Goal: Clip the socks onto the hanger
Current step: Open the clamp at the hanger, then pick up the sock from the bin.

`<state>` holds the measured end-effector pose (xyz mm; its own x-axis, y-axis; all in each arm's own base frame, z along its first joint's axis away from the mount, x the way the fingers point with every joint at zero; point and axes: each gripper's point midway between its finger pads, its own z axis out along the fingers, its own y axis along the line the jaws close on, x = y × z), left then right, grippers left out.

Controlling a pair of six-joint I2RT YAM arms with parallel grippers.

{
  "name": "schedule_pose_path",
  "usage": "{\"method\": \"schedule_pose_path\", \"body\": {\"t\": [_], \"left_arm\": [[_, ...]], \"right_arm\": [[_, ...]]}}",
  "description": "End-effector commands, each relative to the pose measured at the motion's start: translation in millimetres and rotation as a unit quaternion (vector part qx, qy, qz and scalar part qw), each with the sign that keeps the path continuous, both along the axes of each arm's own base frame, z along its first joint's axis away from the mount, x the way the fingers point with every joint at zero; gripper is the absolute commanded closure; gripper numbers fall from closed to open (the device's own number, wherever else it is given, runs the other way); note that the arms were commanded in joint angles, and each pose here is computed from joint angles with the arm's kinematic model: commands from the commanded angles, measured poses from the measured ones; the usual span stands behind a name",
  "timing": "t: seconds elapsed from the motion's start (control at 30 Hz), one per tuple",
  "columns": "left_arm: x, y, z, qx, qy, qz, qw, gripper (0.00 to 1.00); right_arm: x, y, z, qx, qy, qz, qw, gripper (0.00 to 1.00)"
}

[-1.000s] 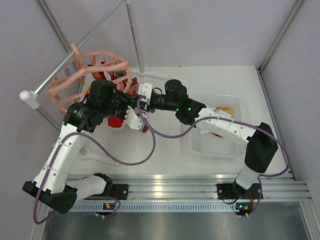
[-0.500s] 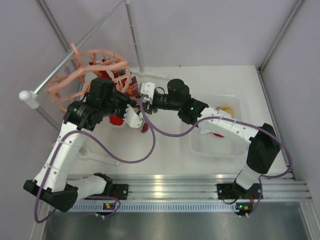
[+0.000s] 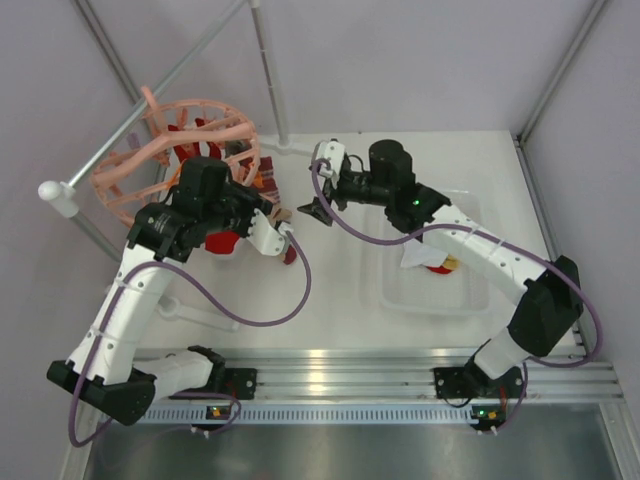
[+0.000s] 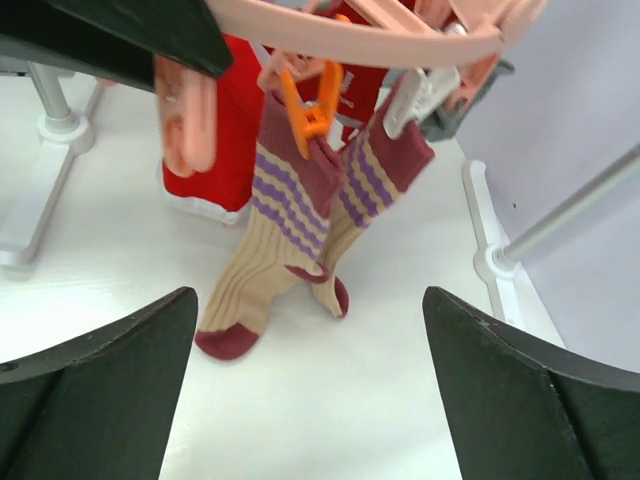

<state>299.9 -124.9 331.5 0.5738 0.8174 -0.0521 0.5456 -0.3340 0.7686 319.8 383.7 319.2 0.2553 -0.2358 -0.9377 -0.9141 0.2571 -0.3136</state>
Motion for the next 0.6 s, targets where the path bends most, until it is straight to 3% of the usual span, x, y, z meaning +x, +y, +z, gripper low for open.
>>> {"method": "schedule_pose_path", "body": {"t": [0.0,0.33,0.4,0.5,0.57], "left_arm": [[-1,-8,11,-0.032,-0.026,-0.015,0.999,1.00],[-4,-13,12,-0.058,-0.025,-0.017,0.998,1.00],[-5,-13,9,-0.059,-0.022,-0.016,0.998,1.00],[-4,-13,10,-0.064,-0.022,-0.014,0.998,1.00],[-4,-13,10,-0.070,-0.018,-0.008,0.997,1.00]], "right_arm": [[1,-29,8,0.002,0.034,-0.021,0.999,0.04],[39,-174,-39,-0.077,0.116,-0.129,0.982,0.00],[45,-200,-52,-0.097,0.133,-0.159,0.973,0.05],[57,-247,-85,-0.093,0.237,-0.275,0.927,0.18],[59,-283,-113,-0.068,0.295,-0.384,0.872,0.24]]}}
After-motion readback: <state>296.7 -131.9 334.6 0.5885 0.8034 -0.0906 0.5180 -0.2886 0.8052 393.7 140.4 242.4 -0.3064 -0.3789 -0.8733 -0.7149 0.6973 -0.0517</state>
